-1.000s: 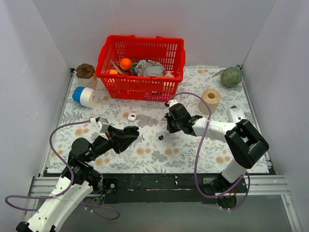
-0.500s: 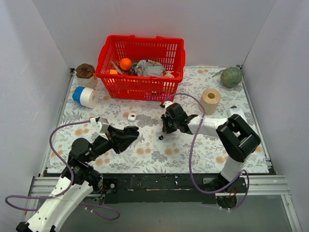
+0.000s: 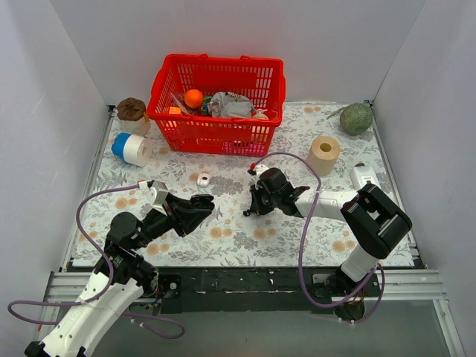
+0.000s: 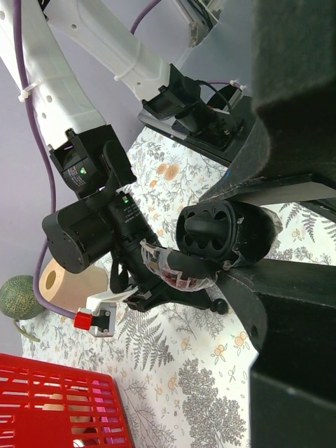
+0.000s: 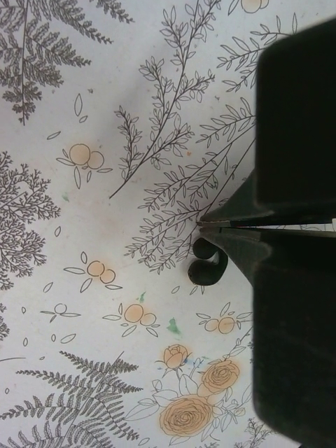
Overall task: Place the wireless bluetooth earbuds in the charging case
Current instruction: Pick up the earbud from the center of the board.
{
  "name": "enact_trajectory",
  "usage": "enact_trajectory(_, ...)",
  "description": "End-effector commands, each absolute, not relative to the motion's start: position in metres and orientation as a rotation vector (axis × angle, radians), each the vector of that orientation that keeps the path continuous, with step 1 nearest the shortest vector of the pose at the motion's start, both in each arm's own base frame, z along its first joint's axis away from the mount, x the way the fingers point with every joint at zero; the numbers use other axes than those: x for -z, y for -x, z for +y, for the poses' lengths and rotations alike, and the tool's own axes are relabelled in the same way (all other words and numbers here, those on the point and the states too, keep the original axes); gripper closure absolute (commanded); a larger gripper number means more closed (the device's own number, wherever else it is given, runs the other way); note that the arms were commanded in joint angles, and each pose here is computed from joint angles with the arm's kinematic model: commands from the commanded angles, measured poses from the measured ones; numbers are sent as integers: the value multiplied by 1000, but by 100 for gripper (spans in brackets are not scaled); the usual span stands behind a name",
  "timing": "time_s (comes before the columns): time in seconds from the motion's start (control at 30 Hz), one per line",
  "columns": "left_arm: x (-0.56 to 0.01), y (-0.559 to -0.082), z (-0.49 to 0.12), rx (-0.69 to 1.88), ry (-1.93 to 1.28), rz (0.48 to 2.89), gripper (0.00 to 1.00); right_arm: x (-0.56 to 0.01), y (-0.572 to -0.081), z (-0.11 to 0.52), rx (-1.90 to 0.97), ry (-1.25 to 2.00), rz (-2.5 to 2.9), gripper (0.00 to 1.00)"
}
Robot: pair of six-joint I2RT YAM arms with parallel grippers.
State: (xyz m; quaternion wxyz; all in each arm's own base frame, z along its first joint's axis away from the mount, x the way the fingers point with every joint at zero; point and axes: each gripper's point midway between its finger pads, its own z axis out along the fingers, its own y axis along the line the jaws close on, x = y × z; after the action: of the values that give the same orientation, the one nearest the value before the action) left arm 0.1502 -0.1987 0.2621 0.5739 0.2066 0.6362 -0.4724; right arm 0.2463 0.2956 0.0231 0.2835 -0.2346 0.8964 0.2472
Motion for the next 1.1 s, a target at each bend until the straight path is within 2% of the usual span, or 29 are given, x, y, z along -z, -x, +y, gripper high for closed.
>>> enact_trajectory(0.0, -271, -145, -199, 1125, -496, 1470, 100, -21, -232, 298, -698, 658, 2407, 99)
enact_trajectory(0.6, -268, -143, -199, 1136, -488, 1473, 100, -28, -191, 320, -738, 731, 2419, 99)
enact_trajectory(0.73, -268, -143, -199, 1137, -488, 1468, 100, -44, -199, 315, -677, 721, 2384, 99)
enact_trajectory(0.77, -268, -143, -198, 1137, -488, 1468, 100, -48, -203, 313, -650, 713, 2369, 97)
enact_trajectory(0.8, -269, -143, -198, 1136, -487, 1467, 100, -52, -207, 310, -617, 722, 2348, 84)
enact_trajectory(0.9, -269, -143, -198, 1132, -485, 1465, 100, -68, -213, 308, -562, 765, 2298, 70)
enact_trajectory(1.07, -270, -143, -197, 1129, -482, 1460, 100, -87, -197, 336, -665, 941, 2197, 62)
